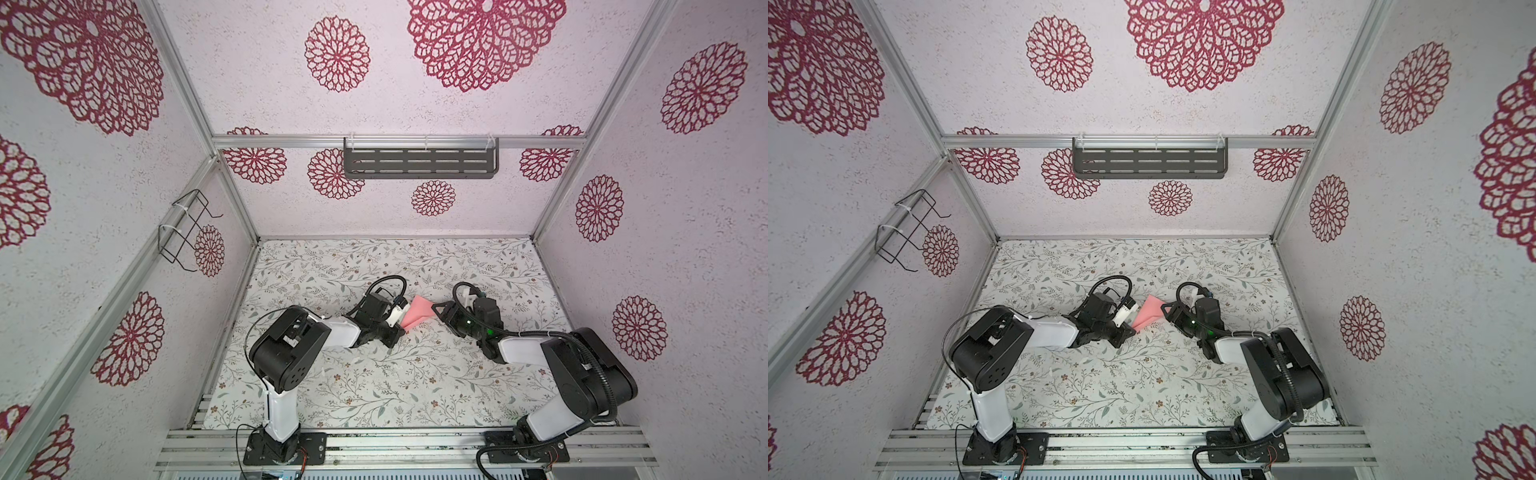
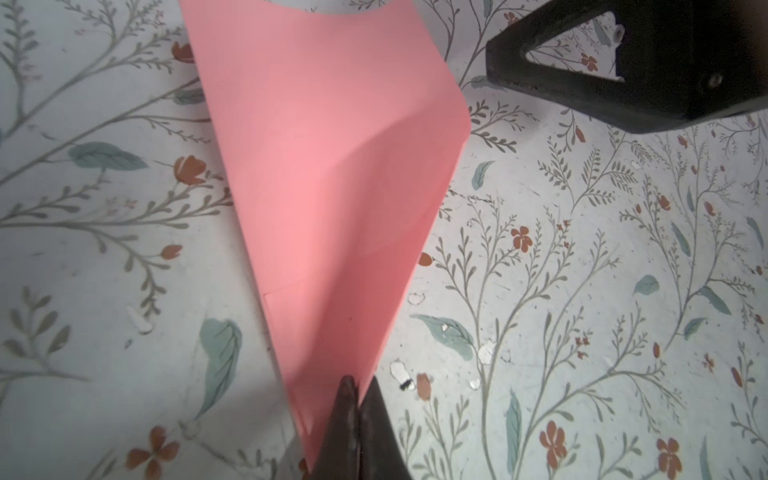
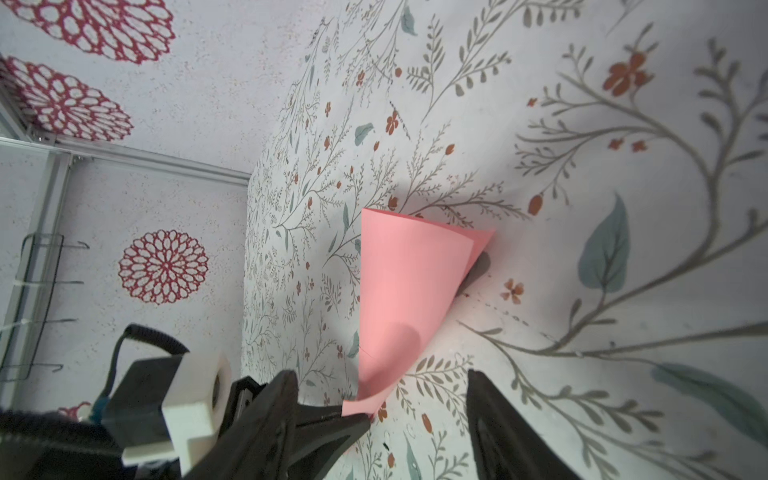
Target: Fold a paper plane with a square sheet of paper (pick it up from the middle)
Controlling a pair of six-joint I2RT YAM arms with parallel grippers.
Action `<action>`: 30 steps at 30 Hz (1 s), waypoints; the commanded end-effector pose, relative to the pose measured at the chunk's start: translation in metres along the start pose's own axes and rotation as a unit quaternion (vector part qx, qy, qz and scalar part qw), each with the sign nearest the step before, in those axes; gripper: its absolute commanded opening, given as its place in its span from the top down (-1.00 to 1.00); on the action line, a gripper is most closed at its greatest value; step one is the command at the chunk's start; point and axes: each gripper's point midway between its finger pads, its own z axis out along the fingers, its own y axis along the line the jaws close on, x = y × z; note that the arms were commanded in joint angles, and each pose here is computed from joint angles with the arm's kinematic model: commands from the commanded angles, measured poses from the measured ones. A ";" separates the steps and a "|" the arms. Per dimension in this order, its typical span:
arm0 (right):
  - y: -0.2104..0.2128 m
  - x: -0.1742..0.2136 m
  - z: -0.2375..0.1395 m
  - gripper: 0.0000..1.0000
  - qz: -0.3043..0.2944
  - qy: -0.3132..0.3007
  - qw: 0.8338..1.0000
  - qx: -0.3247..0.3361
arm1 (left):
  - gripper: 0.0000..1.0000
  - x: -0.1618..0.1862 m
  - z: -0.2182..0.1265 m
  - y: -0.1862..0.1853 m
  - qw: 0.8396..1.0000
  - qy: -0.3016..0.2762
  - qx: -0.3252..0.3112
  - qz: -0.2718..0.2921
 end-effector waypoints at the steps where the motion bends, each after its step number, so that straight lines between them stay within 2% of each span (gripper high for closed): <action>1: 0.035 -0.007 -0.004 -0.32 -0.087 -0.011 0.993 -0.075 | 0.96 0.021 0.006 -0.001 0.998 0.042 0.018 -0.037; 7: 0.053 0.021 0.000 -0.22 -0.107 0.022 0.983 -0.151 | 0.96 0.028 0.008 0.000 0.993 0.055 0.038 -0.096; 12: 0.055 0.045 0.009 -0.13 -0.100 0.043 0.979 -0.170 | 0.97 0.045 0.015 0.005 0.986 0.088 0.040 -0.139; 14: 0.053 0.050 0.009 -0.10 -0.100 0.034 0.981 -0.165 | 0.97 0.048 0.016 0.005 0.983 0.096 0.042 -0.154; 17: 0.049 0.058 0.011 -0.09 -0.101 0.033 0.983 -0.150 | 0.99 0.054 0.019 0.008 0.979 0.107 0.038 -0.167; 30: 0.056 0.056 0.044 0.00 -0.083 0.077 0.975 -0.192 | 0.94 0.064 0.017 0.010 0.977 0.121 0.025 -0.176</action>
